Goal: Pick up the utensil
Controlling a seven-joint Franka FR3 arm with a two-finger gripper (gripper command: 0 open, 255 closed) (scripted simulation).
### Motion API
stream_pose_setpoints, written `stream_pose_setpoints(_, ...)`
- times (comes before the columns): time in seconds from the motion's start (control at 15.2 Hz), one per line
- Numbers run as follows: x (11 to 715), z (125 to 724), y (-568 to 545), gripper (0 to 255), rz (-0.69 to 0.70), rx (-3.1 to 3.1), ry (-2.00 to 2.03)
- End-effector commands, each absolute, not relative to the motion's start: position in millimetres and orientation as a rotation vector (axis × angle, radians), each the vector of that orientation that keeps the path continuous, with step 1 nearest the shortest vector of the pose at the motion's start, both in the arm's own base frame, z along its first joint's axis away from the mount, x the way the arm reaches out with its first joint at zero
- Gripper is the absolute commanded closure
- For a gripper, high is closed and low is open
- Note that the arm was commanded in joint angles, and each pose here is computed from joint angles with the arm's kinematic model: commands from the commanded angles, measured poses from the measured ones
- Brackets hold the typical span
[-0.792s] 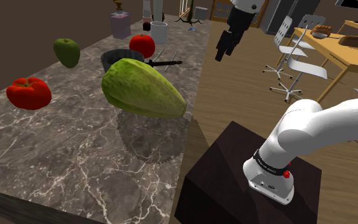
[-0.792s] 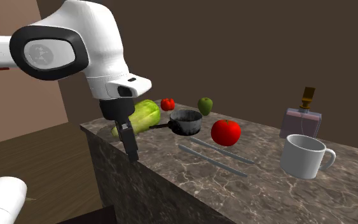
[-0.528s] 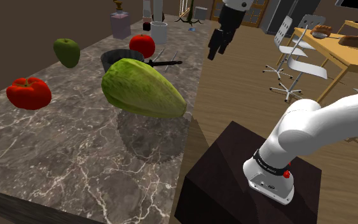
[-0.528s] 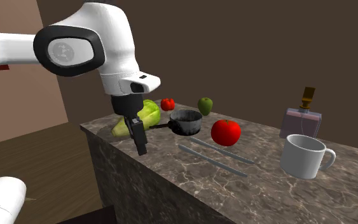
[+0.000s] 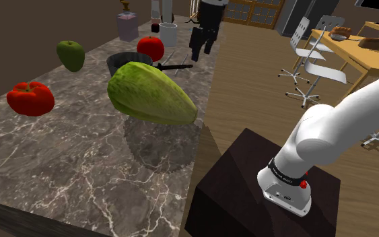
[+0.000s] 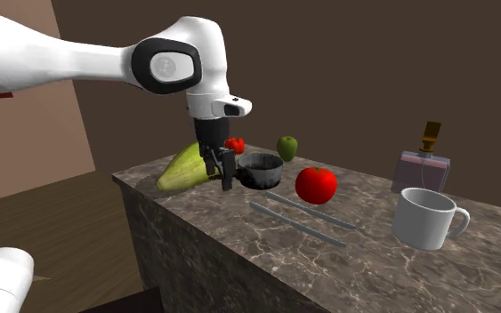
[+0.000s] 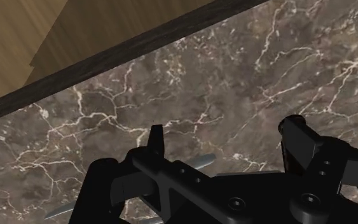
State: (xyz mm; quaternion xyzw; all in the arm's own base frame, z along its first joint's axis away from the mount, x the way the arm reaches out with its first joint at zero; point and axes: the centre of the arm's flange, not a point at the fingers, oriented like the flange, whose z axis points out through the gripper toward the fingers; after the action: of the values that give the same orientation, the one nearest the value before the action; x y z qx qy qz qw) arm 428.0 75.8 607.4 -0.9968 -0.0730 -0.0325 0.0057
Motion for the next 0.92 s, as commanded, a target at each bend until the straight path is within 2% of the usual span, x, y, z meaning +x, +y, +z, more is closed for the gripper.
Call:
stream_pose_setpoints(0.0,451.1,605.2,93.6,0,-0.079,-3.119,-0.265)
stream_pose_setpoints(0.59,539.7,597.9,184.4,0,0.020,-3.112,-0.424)
stream_pose_setpoints(0.86,545.7,581.2,191.2,0,0.027,-3.111,-0.436)
